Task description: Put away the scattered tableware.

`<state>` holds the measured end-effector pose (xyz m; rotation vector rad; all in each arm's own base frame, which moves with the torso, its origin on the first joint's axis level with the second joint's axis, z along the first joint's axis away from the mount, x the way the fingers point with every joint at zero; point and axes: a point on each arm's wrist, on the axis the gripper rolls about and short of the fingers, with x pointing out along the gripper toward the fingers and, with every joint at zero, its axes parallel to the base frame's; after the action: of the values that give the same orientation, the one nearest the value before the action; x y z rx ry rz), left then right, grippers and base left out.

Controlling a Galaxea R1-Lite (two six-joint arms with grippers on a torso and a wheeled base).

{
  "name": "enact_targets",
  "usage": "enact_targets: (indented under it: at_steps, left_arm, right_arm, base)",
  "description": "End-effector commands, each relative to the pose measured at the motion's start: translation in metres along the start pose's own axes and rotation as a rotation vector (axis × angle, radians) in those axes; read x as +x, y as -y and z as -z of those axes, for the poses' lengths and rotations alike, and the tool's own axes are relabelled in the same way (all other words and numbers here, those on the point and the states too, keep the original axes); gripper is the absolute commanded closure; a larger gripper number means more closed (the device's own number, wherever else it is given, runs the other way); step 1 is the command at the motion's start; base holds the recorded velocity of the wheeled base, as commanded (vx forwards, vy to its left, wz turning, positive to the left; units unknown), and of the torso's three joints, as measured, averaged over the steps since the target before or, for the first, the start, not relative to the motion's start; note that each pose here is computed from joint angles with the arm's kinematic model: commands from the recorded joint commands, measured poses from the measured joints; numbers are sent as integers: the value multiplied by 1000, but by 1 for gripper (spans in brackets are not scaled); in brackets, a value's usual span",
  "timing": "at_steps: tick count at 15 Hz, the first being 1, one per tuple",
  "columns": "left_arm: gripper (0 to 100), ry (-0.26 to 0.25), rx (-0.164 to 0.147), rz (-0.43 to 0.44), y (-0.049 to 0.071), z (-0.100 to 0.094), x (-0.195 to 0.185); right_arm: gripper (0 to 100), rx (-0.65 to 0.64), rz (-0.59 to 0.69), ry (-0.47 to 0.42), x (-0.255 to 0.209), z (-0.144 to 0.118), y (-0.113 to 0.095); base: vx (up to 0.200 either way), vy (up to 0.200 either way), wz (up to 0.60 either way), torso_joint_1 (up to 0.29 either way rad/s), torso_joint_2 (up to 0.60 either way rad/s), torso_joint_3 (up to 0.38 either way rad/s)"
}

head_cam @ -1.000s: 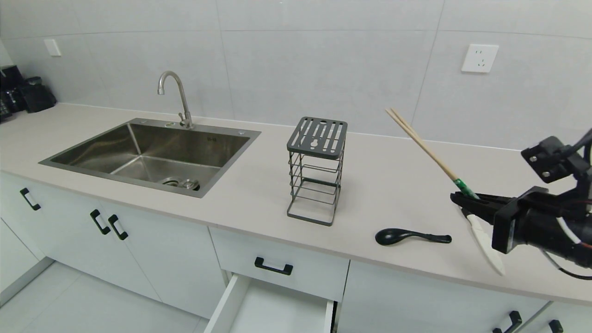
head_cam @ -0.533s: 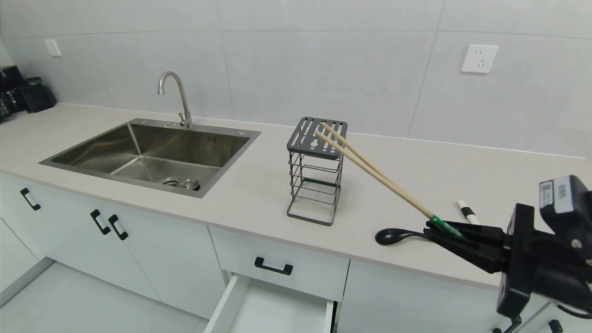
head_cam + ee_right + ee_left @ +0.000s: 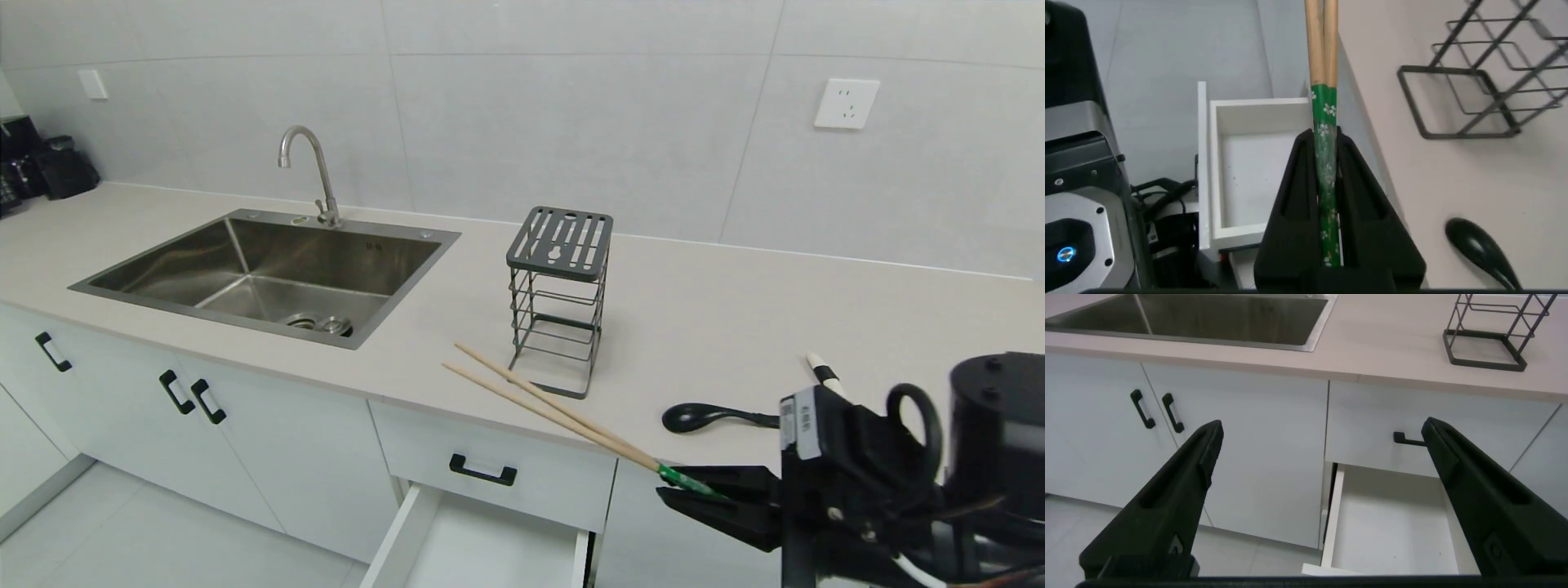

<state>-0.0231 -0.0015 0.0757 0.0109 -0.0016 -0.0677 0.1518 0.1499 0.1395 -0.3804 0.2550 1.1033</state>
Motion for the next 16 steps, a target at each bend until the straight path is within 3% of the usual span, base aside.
enact_targets:
  at_steps: [1,5,7,9,13,16]
  left_arm:
    - [0,-1,0,0,0,0,0]
    - [0,-1,0,0,0,0,0]
    - [0,-1,0,0,0,0,0]
    - [0,-1,0,0,0,0,0]
    - [0,-1,0,0,0,0,0]
    - [0,-1,0,0,0,0,0]
  right_arm:
    - [100,10,-42,-48,28,2,1]
    - [100,105,21,-127,50,8,-5]
    - [100,150,70,-137,54,7,-4]
    - [100,242,72,-132,71,-1,-16]
    - [100,221,-3,-203,102,8,-38]
    - [100,121,-57,-218,119,9,-52]
  base:
    - [0,0,0,0,0,0]
    - [0,0,0,0,0,0]
    - [0,0,0,0,0,0]
    - [0,0,0,0,0,0]
    - [0,0,0,0,0,0]
    - [0,0,0,0,0,0]
